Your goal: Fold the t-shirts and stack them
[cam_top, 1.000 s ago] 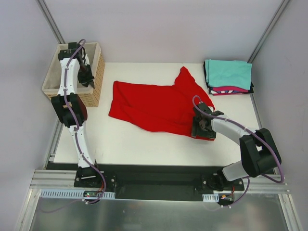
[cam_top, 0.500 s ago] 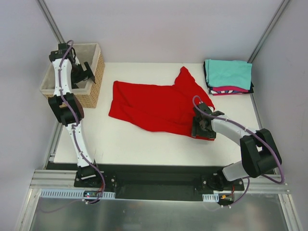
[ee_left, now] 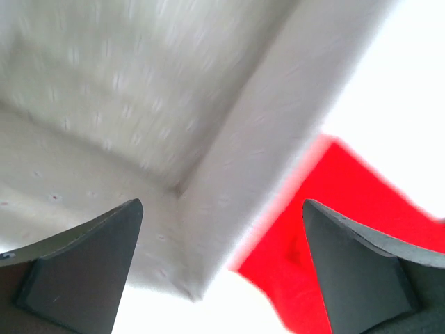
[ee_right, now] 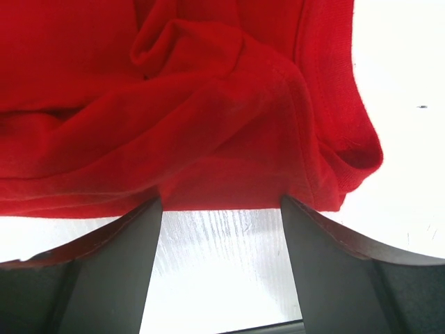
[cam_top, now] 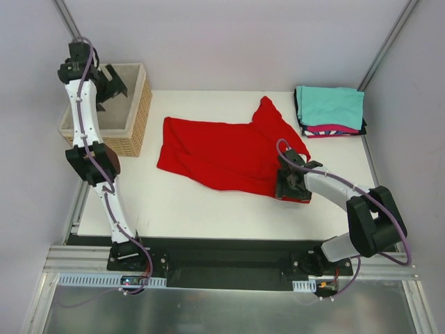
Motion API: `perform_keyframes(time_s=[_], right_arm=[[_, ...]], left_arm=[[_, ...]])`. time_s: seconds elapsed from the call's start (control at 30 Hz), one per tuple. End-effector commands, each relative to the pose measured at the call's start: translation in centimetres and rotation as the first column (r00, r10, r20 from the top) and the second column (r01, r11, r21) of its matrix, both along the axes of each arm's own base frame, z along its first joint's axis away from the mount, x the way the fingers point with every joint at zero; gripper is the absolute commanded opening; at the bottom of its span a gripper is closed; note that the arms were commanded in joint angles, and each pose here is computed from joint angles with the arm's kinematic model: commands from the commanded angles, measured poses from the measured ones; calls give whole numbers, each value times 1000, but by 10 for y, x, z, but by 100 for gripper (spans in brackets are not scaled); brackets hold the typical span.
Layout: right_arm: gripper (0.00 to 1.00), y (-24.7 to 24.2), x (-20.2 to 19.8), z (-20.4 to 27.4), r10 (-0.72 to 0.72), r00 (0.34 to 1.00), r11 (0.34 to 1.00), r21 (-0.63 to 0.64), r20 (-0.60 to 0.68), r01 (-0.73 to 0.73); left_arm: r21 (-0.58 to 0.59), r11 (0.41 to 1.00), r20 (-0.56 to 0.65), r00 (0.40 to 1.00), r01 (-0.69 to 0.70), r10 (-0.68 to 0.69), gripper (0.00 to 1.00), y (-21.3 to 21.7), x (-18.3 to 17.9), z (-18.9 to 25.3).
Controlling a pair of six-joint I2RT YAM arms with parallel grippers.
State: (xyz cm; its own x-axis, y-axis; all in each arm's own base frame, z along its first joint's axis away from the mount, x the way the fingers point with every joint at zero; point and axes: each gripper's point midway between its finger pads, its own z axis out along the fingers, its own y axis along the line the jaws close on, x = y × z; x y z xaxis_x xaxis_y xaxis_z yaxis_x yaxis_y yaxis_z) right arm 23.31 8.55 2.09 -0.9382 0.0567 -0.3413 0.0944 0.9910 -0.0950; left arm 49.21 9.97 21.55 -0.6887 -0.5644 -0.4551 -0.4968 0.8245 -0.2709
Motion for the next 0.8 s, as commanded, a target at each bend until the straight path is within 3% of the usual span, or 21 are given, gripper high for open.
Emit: perform_keyframes(time_s=[0.0,0.13,0.17,0.23,0.27,0.3,0.33,0.37,0.43,0.47,0.57,0.77], right_arm=[[73,0,3,8,13,999,1000,-7,38,-13],[73,-1,3,8,16,999,1000,-15,39,-15],[73,-1,3,9,17,999,1000,-14,40,-17],[73,-1,3,10,16,999,1000,-16,43,-16],[73,-1,3,12,13,999,1000,-14,48,-12],[74,-1,4,14,12,998,1000,-12,55,-12],[74,-2,4,16,9,998,1000,-16,60,-9],[74,-3,5,19,4,998,1000,-18,66,-2],[74,-3,7,29,4,996,1000,-16,88,-2],[74,-4,8,34,3,995,1000,-18,100,-1],[76,-8,15,56,-6,989,999,-33,146,11],[76,-3,32,86,-13,982,999,-31,190,19]], left_arm=[[114,993,443,894,11,-61,99,-44,-14,175],[126,973,475,849,195,-232,99,-123,-50,199],[128,958,410,866,256,-286,99,-151,-59,174],[169,941,437,834,293,-339,99,-172,-91,186],[153,934,351,866,322,-356,99,-180,-102,148],[151,927,368,850,345,-376,99,-188,-126,152],[111,937,340,873,331,-349,99,-189,-139,137],[81,938,234,908,338,-348,99,-190,-153,85],[57,942,237,912,330,-334,99,-189,-184,64],[43,944,151,932,328,-331,99,-185,-201,20],[59,954,88,951,293,-297,99,-171,-231,-20],[68,947,-6,949,315,-315,99,-166,-246,-62]])
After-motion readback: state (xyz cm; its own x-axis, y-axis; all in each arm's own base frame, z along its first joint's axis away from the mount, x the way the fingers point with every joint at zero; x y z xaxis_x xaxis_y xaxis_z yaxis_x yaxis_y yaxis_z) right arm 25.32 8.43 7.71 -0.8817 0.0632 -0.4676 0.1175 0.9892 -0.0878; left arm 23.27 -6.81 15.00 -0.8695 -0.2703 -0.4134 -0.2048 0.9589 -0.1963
